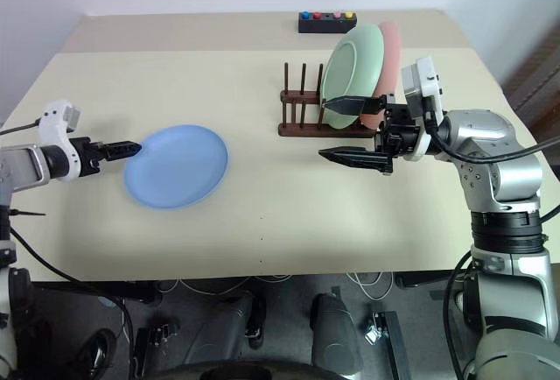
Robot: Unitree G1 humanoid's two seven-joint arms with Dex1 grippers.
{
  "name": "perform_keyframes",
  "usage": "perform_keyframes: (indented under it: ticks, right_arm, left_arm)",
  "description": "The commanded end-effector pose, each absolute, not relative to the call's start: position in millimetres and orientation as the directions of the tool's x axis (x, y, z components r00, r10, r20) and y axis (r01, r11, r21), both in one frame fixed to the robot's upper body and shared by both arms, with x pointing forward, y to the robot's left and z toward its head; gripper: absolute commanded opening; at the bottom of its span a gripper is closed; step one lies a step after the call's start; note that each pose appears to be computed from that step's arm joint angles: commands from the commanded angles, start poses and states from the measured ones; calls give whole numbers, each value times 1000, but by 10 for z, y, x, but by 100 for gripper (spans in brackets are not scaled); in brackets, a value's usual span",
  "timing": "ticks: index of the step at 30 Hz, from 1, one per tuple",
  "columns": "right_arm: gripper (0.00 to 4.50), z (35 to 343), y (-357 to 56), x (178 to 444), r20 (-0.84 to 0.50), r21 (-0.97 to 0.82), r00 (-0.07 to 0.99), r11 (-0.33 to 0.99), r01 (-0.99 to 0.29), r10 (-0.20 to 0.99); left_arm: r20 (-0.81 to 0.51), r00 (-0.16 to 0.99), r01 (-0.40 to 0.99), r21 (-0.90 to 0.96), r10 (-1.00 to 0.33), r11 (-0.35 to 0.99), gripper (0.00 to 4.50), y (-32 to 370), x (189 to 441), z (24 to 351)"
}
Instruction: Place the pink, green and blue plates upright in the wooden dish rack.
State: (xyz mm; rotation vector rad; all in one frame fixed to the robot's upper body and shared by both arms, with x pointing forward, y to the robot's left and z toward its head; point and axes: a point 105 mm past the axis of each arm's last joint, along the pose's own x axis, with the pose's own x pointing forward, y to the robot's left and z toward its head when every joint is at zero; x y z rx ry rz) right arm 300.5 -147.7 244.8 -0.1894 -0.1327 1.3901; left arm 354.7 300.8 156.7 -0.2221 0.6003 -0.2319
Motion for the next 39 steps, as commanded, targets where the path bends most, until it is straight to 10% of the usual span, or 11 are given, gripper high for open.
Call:
perform_keyframes:
  ticks: [1, 25, 28, 36, 39]
  right_arm:
    - [449, 2554, -1468, 2959, 8, -257, 170, 166, -952, 985]
    - [449, 2547, -1444, 3011, 11, -246, 184, 181, -952, 983]
    - [450, 2546, -1440, 3012, 19, -242, 184, 183, -953, 983]
    - [450, 2572, -1438, 3005, 20, -243, 184, 183, -953, 983]
    - [450, 2577, -1439, 3009, 20, -244, 185, 185, -952, 982]
  left_arm:
    - [-548, 800, 130, -237, -243, 963, 450, 3079, 3549, 1770]
    - [-808, 518, 13, -319, -279, 948, 450, 2915, 3462, 1539]
    - [-811, 502, -5, -351, -302, 936, 375, 2872, 3476, 1461]
    - [-794, 512, -10, -386, -327, 922, 3, 2776, 3548, 1401]
    - [-781, 523, -7, -403, -341, 915, 3, 2737, 3569, 1443]
